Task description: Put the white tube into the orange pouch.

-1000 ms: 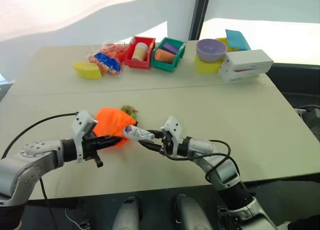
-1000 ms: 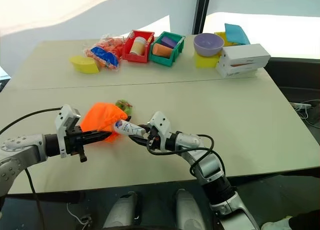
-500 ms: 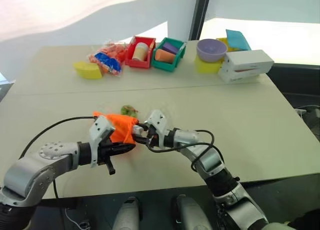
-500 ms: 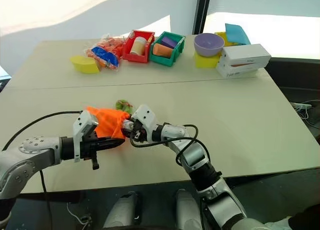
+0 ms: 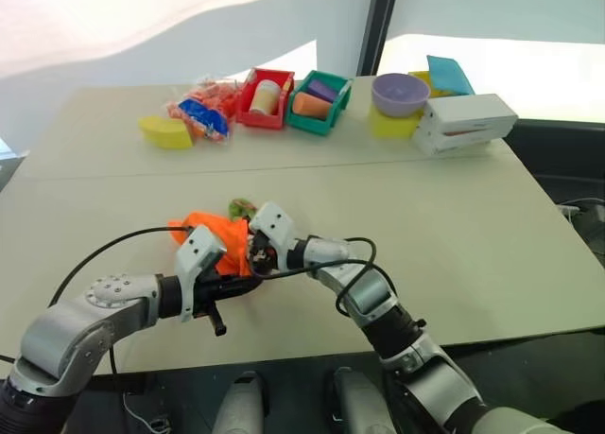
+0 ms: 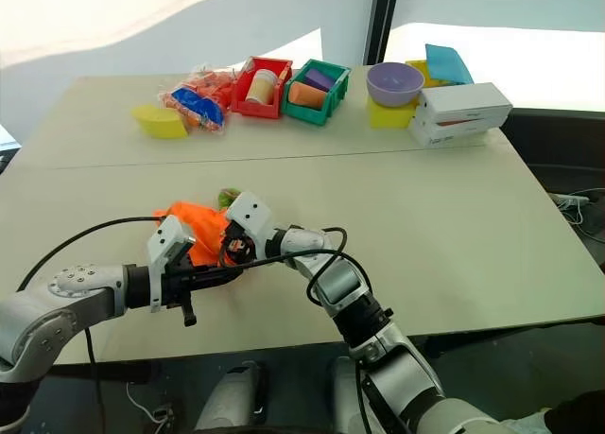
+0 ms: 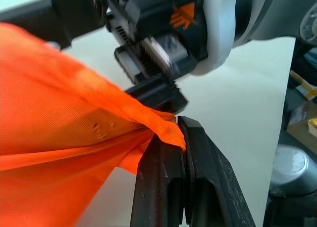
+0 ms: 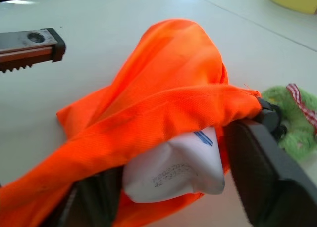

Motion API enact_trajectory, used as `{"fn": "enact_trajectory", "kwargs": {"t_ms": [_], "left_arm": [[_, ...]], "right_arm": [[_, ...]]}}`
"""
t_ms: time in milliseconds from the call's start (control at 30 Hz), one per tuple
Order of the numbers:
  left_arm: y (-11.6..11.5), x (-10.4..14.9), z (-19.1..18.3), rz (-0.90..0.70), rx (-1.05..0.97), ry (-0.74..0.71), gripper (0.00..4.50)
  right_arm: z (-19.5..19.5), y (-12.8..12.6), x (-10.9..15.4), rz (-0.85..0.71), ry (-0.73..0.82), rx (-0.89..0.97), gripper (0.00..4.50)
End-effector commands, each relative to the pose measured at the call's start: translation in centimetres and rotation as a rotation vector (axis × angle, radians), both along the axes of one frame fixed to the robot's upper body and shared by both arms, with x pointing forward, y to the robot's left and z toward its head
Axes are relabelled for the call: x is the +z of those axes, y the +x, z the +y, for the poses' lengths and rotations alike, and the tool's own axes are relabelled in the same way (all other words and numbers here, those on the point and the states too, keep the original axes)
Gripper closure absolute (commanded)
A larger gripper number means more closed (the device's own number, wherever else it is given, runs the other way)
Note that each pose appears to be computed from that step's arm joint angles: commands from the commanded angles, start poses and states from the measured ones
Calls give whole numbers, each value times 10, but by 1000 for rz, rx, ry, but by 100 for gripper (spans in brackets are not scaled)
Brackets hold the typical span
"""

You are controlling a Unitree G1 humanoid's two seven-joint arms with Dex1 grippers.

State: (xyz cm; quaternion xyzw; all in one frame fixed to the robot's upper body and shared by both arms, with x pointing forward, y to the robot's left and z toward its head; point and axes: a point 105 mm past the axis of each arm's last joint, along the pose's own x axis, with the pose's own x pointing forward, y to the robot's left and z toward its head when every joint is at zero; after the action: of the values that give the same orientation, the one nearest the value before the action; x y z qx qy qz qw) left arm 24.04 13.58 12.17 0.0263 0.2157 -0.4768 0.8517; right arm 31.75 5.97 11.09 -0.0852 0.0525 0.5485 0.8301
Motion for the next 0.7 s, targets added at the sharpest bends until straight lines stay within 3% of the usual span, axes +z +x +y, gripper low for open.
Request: {"fn": "enact_trajectory", "kwargs": {"t_ms": [33,333,700], "left_arm": [[6,14,13,-59,46,-38,450],[12,8,47,-48,178,-55,450],[10,3,131,-38,416,28,450]], "right_arm": [[-6,-15,20,-30,63,74,5],[-53,-32,22,27,53,133,5],[-67,-20,17,-4,27,50,5]]}}
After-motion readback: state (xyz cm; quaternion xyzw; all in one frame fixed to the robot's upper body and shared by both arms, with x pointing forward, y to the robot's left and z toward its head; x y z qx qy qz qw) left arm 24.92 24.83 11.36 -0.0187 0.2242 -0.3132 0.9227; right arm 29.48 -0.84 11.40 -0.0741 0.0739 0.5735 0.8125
